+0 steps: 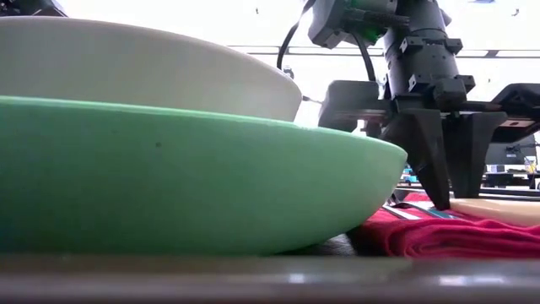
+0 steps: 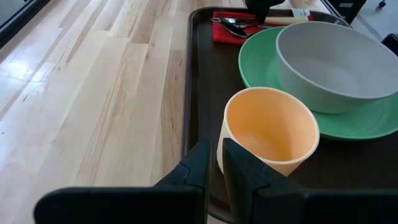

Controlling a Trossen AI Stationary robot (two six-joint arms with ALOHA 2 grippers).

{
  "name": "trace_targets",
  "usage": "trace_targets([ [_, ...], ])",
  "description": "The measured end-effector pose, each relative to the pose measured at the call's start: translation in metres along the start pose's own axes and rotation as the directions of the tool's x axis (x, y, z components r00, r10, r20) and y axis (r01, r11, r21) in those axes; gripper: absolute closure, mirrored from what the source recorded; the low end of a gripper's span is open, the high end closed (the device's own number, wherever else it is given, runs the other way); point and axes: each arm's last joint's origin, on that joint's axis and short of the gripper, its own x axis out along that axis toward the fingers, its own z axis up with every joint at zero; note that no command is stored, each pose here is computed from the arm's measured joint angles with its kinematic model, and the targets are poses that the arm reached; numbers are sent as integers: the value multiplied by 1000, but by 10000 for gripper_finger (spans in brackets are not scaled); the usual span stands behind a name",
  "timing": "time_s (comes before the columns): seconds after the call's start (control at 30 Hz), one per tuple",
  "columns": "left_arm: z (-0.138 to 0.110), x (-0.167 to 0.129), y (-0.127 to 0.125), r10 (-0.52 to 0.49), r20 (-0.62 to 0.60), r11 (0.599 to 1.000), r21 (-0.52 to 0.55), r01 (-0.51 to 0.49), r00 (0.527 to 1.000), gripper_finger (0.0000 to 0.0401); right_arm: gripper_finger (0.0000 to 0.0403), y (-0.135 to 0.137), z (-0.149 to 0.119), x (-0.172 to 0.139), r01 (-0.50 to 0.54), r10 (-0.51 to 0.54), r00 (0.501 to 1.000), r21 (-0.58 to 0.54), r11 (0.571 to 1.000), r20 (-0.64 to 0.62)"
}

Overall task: Set up tray
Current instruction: Put the yellow knife to the right side of the blue fork on the red napkin

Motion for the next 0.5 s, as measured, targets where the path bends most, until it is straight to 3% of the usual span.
trace_targets([
  [0.5,0,0,0,0,1,1000,-1,0,1000,327,324,1,-2,-2,-8,8,999,-9,1000,-41],
])
